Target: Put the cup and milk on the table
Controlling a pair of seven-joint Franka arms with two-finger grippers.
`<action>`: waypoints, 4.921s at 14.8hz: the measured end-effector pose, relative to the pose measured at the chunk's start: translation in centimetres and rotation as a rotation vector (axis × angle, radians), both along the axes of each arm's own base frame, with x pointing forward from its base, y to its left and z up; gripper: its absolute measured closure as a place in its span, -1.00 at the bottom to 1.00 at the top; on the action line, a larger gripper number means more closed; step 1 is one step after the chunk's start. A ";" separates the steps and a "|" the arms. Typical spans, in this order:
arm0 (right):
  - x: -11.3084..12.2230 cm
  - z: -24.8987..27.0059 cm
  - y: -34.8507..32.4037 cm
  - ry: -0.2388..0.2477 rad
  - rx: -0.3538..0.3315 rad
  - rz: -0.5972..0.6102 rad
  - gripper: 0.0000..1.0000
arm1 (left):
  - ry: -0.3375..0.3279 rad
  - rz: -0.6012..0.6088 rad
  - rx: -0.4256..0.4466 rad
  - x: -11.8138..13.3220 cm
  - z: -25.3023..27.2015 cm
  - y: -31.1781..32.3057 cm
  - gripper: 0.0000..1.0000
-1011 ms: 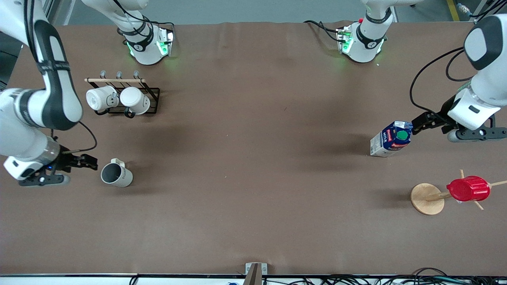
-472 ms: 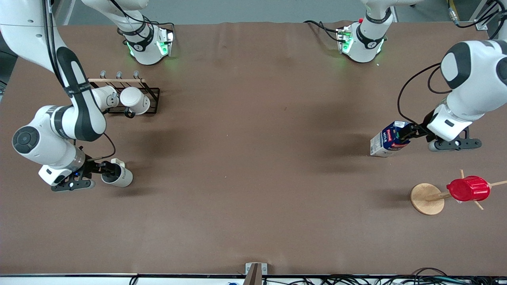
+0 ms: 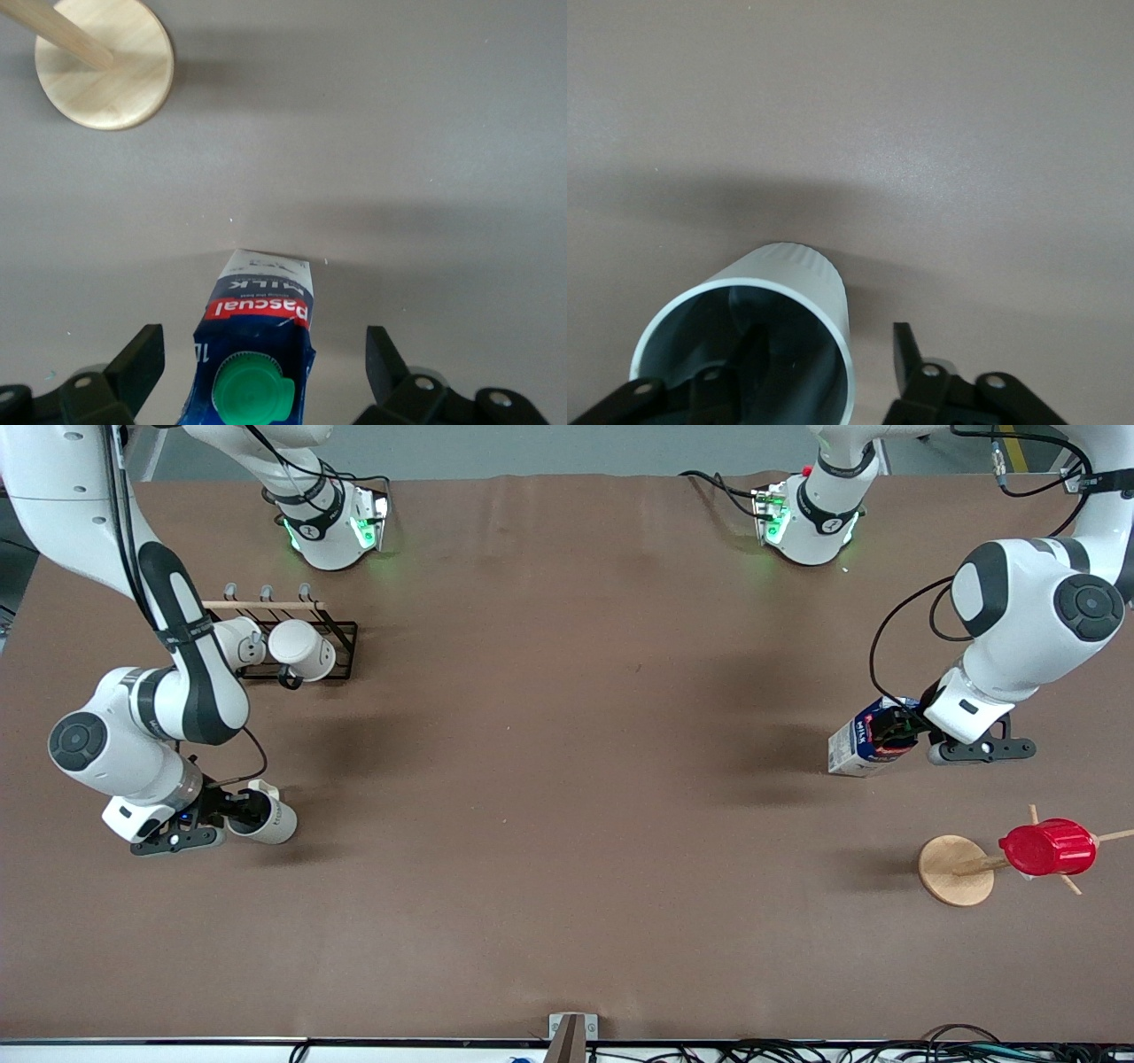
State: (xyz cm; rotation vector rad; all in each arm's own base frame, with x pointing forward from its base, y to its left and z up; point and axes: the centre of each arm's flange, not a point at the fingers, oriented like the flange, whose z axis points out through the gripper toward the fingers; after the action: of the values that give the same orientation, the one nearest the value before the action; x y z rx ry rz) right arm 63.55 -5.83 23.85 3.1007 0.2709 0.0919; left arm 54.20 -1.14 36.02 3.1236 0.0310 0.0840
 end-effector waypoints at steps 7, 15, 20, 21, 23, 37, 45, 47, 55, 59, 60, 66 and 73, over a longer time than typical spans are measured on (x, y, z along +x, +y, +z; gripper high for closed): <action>0.0 -0.1 -0.3 0.001 0.002 -0.024 0.92 | 0.039 0.007 0.000 -0.4 -2.0 0.4 -1.00; 1.7 8.5 7.6 0.091 0.067 -0.215 0.92 | 0.052 0.012 0.000 -0.8 -2.5 0.7 -0.65; -0.6 10.9 24.1 0.104 0.138 -0.184 0.92 | 0.050 0.012 0.000 -0.8 -2.3 0.7 0.06; -1.3 11.0 26.2 0.104 0.141 -0.188 0.92 | 0.049 0.012 0.000 -0.7 -2.0 0.7 0.07; -2.5 11.1 29.9 0.100 0.131 -0.203 0.92 | 0.051 0.009 0.000 -0.4 -0.4 0.6 0.14; -8.7 0.4 48.0 0.025 0.086 -0.278 0.92 | 0.007 -0.117 -0.049 4.8 7.0 -22.6 0.15; -9.3 1.0 49.2 0.029 0.098 -0.271 -0.13 | 0.013 -0.096 0.002 1.7 1.7 -39.1 0.15; -8.8 2.5 48.6 0.033 0.078 -0.288 -0.44 | 0.021 -0.093 0.002 1.0 0.7 -41.0 0.15; -2.9 24.5 29.1 -0.117 -0.096 -0.509 -1.00 | 0.033 -0.061 -0.010 1.0 -2.3 -45.6 0.15; -1.9 31.3 14.1 -0.099 -0.046 -0.514 -1.00 | 0.028 -0.052 -0.007 -0.3 -2.5 -47.6 0.15; -2.4 32.7 11.1 -0.093 -0.055 -0.497 -1.00 | 0.028 -0.045 -0.005 -0.4 -2.5 -47.8 0.15; -9.1 41.1 3.0 0.055 0.043 -0.371 -1.00 | 0.038 0.017 0.015 -0.4 -2.6 -47.5 0.15; -9.7 42.9 4.6 0.071 0.049 -0.306 -1.00 | 0.030 0.007 0.041 -0.4 -2.7 -47.4 -0.11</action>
State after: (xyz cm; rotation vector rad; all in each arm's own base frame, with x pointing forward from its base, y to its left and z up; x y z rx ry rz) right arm 53.82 -1.18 66.79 3.1530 -0.2092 -0.0197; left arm 53.77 -48.57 33.32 3.1663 0.0407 0.0382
